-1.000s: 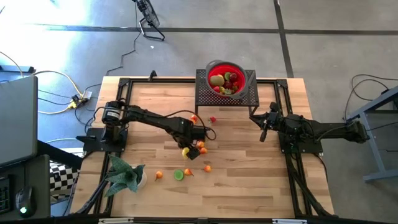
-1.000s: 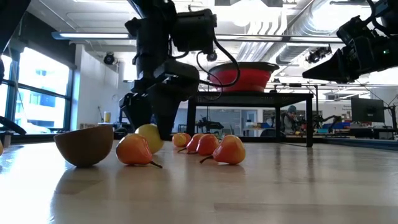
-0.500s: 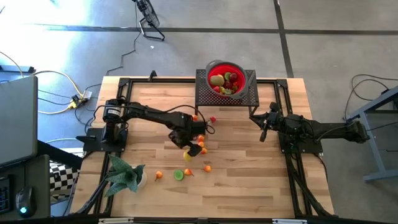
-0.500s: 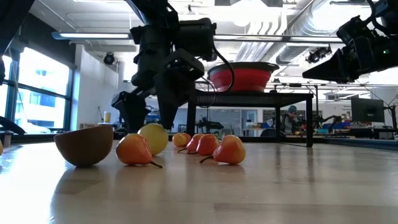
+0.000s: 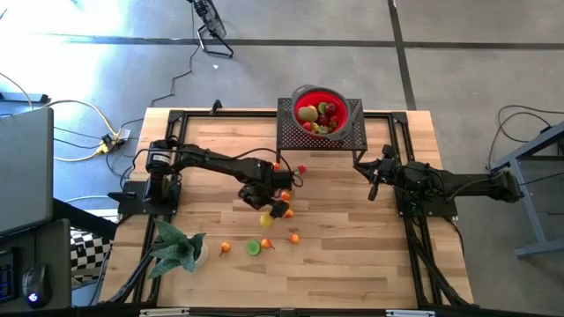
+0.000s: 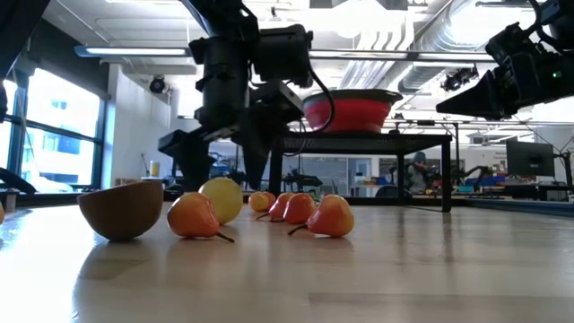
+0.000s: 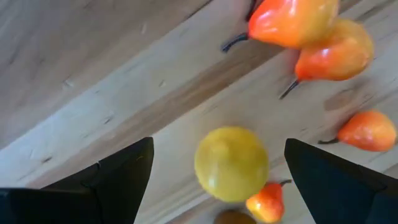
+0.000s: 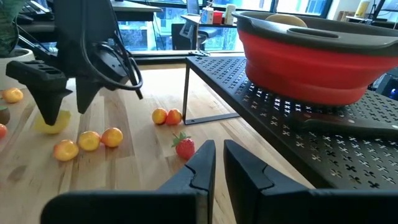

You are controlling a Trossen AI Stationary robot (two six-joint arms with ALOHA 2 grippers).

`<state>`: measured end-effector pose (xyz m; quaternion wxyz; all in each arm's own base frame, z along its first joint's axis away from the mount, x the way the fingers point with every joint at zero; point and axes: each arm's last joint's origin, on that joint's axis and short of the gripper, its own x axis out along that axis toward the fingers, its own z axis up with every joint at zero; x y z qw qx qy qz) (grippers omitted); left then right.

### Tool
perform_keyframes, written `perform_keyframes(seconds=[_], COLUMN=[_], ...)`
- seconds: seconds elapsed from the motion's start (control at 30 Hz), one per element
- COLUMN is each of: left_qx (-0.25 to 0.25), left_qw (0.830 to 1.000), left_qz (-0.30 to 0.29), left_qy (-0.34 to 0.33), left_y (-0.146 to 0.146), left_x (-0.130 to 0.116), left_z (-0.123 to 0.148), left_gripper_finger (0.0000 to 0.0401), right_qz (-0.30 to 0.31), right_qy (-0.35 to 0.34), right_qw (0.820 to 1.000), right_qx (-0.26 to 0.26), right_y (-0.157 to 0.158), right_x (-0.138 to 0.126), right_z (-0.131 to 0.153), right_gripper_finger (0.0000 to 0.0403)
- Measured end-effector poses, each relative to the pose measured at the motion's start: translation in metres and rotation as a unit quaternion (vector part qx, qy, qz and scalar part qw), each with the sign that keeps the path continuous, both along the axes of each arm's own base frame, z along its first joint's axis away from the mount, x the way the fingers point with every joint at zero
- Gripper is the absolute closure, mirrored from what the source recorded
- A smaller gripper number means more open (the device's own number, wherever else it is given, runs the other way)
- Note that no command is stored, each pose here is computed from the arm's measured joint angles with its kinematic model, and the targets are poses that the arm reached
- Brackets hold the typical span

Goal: Pick & Place Fruit
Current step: Put the lemon into the strainer on the shelf

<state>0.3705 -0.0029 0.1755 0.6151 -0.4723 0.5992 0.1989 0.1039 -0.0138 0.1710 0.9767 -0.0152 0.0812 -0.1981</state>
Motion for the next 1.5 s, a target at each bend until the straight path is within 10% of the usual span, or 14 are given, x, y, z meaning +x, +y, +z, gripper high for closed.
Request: perform_keyframes(seconds=[0.37, 0.73, 1.17, 1.5], left_qx=[-0.015, 0.078, 0.056, 0.106], left_qw=[0.999, 0.99, 0.998, 0.994], left_qz=[0.025, 0.114, 0.014, 0.04], left_qy=[0.015, 0.024, 0.007, 0.01], left_y=[-0.023, -0.028, -0.034, -0.043], left_x=[0.0, 0.0, -0.001, -0.002], left_z=[0.0, -0.001, -0.001, -0.001], left_gripper_finger=[0.0048, 0.0048, 0.0048, 0.0048], right_qz=[0.0, 0.0, 0.0, 0.0], right_qy=[0.0, 0.0, 0.0, 0.0], right_qw=[1.0, 1.0, 1.0, 1.0], right_qx=[0.0, 0.0, 0.001, 0.001], right_y=[0.0, 0.0, 0.0, 0.0], right_x=[0.0, 0.0, 0.0, 0.0], right_z=[0.0, 0.0, 0.0, 0.0], right_gripper_finger=[0.0377, 0.0377, 0.0377, 0.0377])
